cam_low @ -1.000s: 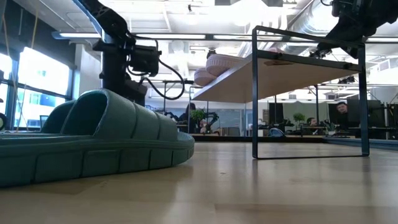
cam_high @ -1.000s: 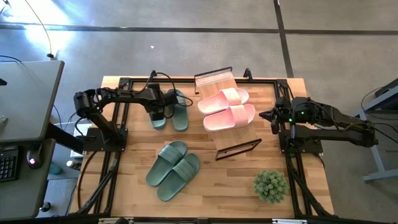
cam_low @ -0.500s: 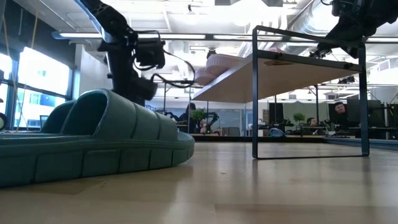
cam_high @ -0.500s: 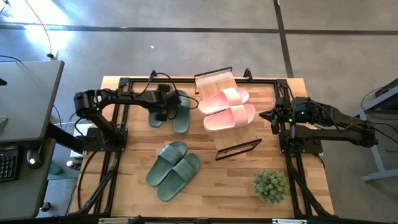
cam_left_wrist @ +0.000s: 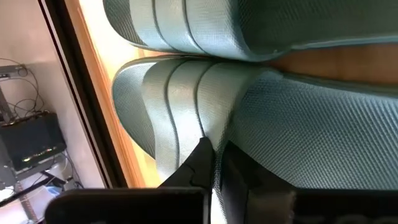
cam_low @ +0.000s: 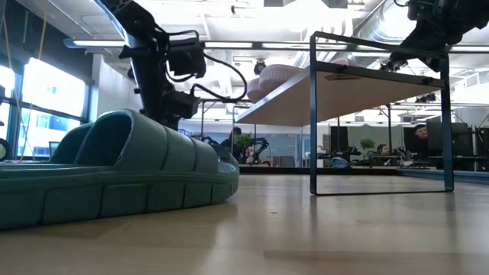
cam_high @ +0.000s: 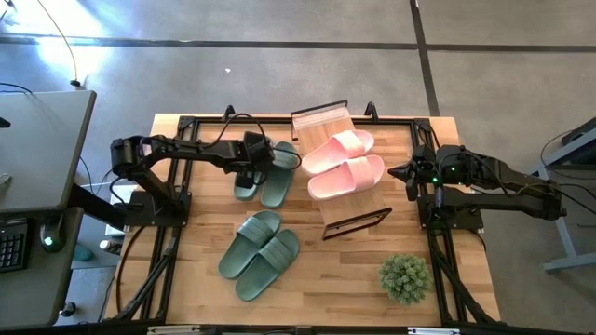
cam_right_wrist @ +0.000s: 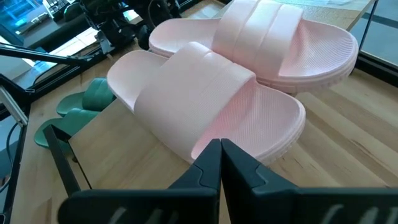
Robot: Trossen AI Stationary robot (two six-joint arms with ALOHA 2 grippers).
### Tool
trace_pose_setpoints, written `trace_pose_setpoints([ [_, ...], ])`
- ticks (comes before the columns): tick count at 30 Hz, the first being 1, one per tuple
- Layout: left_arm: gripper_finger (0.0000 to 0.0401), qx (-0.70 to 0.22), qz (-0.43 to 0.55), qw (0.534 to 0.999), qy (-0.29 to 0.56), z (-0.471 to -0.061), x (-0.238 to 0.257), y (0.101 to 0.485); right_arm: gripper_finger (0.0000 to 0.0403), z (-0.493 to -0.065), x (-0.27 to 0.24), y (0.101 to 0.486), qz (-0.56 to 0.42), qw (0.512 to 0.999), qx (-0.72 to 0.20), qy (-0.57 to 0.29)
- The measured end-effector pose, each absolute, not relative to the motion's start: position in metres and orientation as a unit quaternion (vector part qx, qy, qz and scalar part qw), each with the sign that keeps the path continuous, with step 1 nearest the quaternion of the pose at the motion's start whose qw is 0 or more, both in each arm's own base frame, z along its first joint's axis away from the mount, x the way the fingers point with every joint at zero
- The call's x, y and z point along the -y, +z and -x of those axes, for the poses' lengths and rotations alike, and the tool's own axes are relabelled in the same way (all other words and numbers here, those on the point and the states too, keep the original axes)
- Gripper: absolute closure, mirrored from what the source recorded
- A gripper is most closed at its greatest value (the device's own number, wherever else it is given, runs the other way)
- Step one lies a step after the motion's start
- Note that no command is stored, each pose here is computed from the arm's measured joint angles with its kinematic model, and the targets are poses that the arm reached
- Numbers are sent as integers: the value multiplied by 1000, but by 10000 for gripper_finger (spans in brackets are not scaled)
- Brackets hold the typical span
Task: Pick and place slides into the shelf
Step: Put the green slide under the shelf
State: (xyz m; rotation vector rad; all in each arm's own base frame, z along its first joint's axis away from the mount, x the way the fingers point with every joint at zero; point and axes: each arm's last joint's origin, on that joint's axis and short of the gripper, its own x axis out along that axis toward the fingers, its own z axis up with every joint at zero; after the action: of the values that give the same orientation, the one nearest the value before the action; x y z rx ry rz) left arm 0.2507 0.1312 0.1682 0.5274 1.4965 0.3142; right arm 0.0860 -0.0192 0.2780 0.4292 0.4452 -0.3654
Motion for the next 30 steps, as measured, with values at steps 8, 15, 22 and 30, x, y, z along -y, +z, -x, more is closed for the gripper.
trace_pose_setpoints([
  [8, 400, -654, -231, 708, 133, -242, -126, 186, 402, -86, 19, 278, -210, 936, -218, -179],
  [15, 401, -653, -237, 710, 118, -232, -121, 200, 402, -86, 19, 278, -207, 937, -218, -178],
  [22, 401, -634, -259, 716, 133, -223, -121, 218, 402, -86, 19, 278, -206, 937, -219, -178],
  [30, 401, -647, -264, 699, 152, -229, -128, 208, 402, -86, 19, 278, -205, 937, -218, -181],
])
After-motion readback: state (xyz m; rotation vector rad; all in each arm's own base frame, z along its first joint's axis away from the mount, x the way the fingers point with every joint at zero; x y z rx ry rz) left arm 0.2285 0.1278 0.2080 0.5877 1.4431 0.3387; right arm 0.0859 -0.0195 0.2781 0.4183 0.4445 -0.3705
